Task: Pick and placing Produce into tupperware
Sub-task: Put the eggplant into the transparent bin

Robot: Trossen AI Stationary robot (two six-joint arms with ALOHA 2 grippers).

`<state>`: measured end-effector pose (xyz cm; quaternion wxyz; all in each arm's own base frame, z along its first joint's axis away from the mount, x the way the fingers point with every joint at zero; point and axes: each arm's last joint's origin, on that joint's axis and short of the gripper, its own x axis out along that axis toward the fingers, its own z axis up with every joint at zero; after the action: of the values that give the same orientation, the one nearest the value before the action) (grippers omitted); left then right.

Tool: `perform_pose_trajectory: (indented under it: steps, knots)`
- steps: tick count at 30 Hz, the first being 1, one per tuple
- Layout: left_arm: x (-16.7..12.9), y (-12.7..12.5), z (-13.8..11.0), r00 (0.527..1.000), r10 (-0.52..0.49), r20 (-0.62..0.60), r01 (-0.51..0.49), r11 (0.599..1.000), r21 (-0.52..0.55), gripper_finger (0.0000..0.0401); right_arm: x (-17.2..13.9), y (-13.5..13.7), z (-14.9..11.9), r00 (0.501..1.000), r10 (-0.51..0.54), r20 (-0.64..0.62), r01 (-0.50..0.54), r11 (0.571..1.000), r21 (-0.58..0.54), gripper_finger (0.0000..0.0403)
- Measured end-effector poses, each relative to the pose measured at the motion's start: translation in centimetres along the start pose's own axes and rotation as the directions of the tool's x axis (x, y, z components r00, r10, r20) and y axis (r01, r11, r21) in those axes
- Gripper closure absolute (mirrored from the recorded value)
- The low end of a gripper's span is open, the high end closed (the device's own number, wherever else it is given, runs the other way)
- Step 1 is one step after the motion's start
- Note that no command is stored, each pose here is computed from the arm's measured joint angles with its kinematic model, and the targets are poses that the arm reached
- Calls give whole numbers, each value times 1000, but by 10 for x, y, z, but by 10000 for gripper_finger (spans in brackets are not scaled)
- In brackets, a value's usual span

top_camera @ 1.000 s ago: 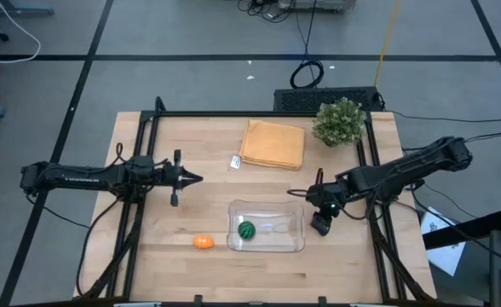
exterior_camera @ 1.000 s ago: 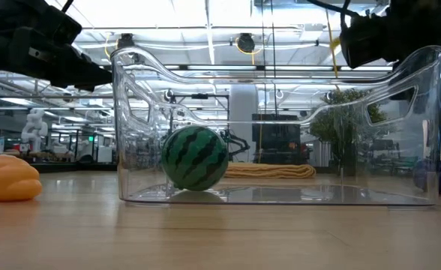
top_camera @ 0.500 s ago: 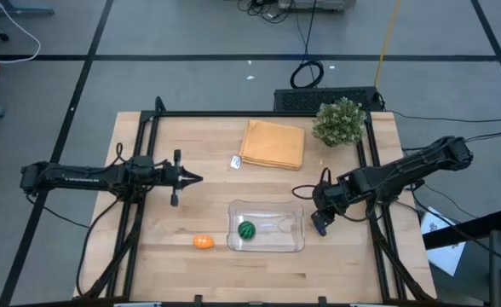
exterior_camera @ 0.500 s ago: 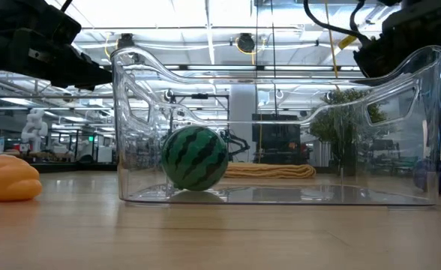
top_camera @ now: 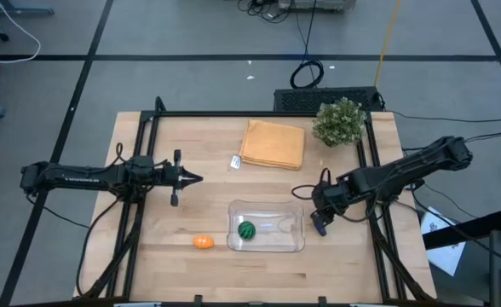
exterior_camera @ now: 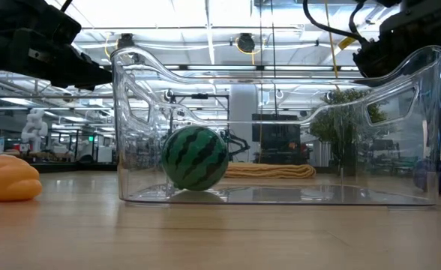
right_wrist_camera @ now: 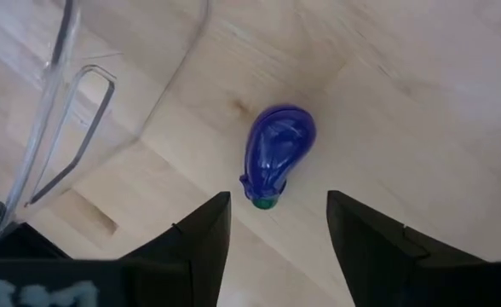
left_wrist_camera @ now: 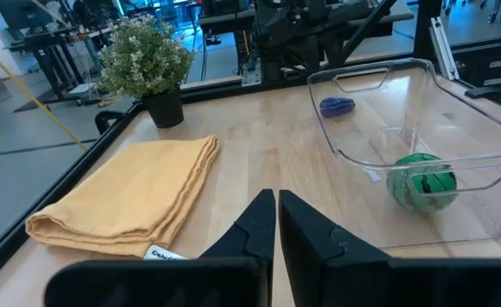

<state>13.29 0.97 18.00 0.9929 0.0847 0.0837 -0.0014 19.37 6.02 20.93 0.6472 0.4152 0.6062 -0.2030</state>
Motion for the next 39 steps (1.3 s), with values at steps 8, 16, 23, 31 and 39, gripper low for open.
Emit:
perform_pose_trajectory:
  steps: [8,16,23,31,39]
  knots:
    - [0,0,0,1000,-1,-3,1,1000,-3,377,11,8,-3,1000,-2,-7,2,1000,-27,216]
    - [0,0,-1,1000,-2,-9,2,1000,-6,377,31,1,-14,999,-35,-26,35,999,34,216]
    - [0,0,-1,1000,-2,-9,2,1000,-6,377,40,3,-15,999,37,34,-38,998,44,216]
    - [0,0,-1,1000,-3,-15,3,1000,-6,377,46,-4,-15,998,14,53,-18,997,75,216]
    - [0,0,-2,1000,-4,-18,4,1000,-6,377,58,-11,-14,996,45,70,-52,994,95,216]
